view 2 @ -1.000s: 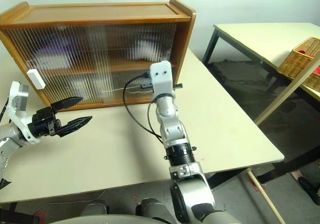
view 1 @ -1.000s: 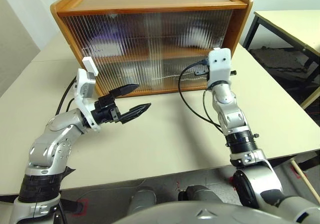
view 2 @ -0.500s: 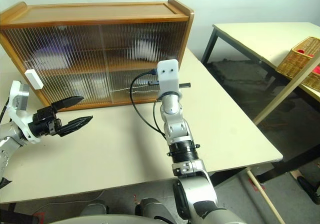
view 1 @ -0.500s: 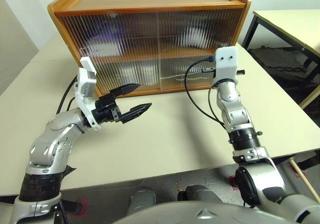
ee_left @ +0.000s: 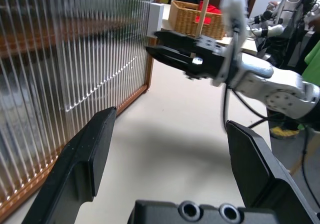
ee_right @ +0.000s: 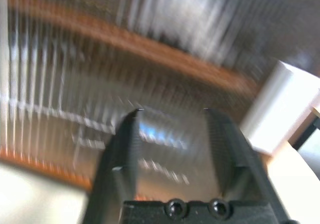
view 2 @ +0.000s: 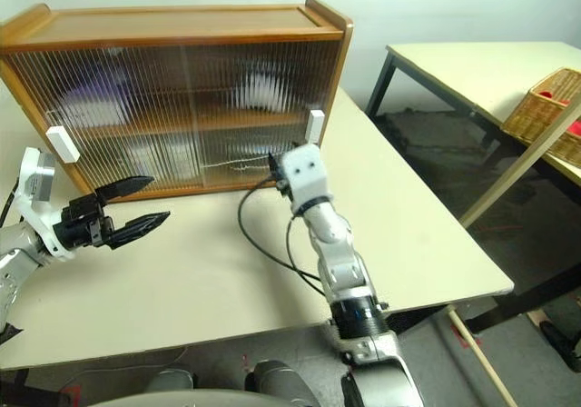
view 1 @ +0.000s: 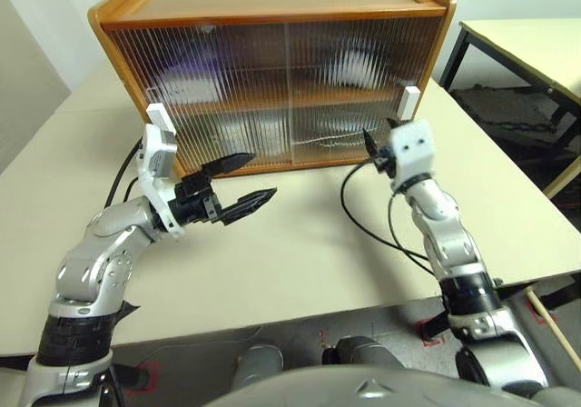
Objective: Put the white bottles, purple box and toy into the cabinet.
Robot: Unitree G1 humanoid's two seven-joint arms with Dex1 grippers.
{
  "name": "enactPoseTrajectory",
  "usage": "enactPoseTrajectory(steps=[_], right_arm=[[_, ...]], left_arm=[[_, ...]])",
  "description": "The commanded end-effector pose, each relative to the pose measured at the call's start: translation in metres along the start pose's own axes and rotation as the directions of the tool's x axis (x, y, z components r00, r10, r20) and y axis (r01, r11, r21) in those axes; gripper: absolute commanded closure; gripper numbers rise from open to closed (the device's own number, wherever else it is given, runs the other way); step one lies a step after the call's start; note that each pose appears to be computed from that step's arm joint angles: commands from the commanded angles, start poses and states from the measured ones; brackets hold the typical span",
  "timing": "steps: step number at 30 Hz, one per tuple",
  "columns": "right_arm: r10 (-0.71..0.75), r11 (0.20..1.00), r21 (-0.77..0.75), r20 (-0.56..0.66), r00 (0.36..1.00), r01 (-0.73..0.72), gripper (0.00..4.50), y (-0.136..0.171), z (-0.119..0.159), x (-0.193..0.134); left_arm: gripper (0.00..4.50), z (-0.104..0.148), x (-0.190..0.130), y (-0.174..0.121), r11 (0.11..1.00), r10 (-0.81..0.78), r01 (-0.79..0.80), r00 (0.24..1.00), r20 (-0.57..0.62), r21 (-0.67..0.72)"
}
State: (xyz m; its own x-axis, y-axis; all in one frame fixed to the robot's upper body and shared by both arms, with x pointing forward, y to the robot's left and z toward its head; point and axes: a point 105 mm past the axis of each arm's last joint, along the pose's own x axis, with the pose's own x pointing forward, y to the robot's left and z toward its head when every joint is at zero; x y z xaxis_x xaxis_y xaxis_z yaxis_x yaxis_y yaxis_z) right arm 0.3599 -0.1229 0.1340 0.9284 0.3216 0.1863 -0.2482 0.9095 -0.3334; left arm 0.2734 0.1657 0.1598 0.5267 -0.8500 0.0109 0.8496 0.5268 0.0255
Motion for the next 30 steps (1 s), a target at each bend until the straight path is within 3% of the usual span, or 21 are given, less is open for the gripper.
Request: enactPoseTrajectory(steps=[1, 3, 7, 15, 21, 24, 26, 30], right_arm=[[-0.005, 1.000, 0.024, 0.023, 1.000, 0.005, 0.61, -0.014, 0.002, -0.017], [-0.024, 0.999, 0.039, 0.009, 1.000, 0.024, 0.06, -0.023, -0.005, -0.024], [-0.059, 0.989, 0.134, -0.035, 0.998, 0.063, 0.06, -0.045, -0.027, -0.034], [-0.063, 0.983, 0.164, -0.116, 0.991, 0.081, 0.06, -0.077, -0.071, -0.051], [-0.027, 0.975, 0.215, -0.137, 0.990, 0.056, 0.06, -0.082, -0.087, -0.060], [-0.022, 0.974, 0.217, -0.168, 0.986, 0.059, 0.06, -0.086, -0.098, -0.067], [-0.023, 0.975, 0.214, -0.179, 0.984, 0.062, 0.06, -0.088, -0.102, -0.068], [-0.024, 0.976, 0.208, -0.186, 0.982, 0.063, 0.06, -0.092, -0.105, -0.070]], left_arm=[[0.00, -0.003, -0.004, 0.002, 1.000, 0.017, -0.017, 1.000, 0.000, -0.007], [0.00, -0.003, -0.006, 0.004, 0.999, 0.035, -0.035, 0.999, 0.008, -0.012], [0.00, -0.011, -0.014, 0.012, 0.996, 0.088, -0.088, 0.996, 0.008, -0.026], [0.00, -0.036, -0.045, 0.032, 0.951, 0.304, -0.302, 0.952, 0.023, -0.073], [0.00, -0.058, -0.092, 0.058, 0.783, 0.622, -0.622, 0.782, 0.032, -0.010], [0.00, -0.061, -0.138, 0.076, 0.555, 0.828, -0.832, 0.555, 0.079, 0.017], [0.00, -0.063, -0.157, 0.080, 0.470, 0.878, -0.883, 0.469, 0.092, 0.017], [0.00, -0.072, -0.166, 0.076, 0.449, 0.890, -0.893, 0.450, 0.076, 0.023]])
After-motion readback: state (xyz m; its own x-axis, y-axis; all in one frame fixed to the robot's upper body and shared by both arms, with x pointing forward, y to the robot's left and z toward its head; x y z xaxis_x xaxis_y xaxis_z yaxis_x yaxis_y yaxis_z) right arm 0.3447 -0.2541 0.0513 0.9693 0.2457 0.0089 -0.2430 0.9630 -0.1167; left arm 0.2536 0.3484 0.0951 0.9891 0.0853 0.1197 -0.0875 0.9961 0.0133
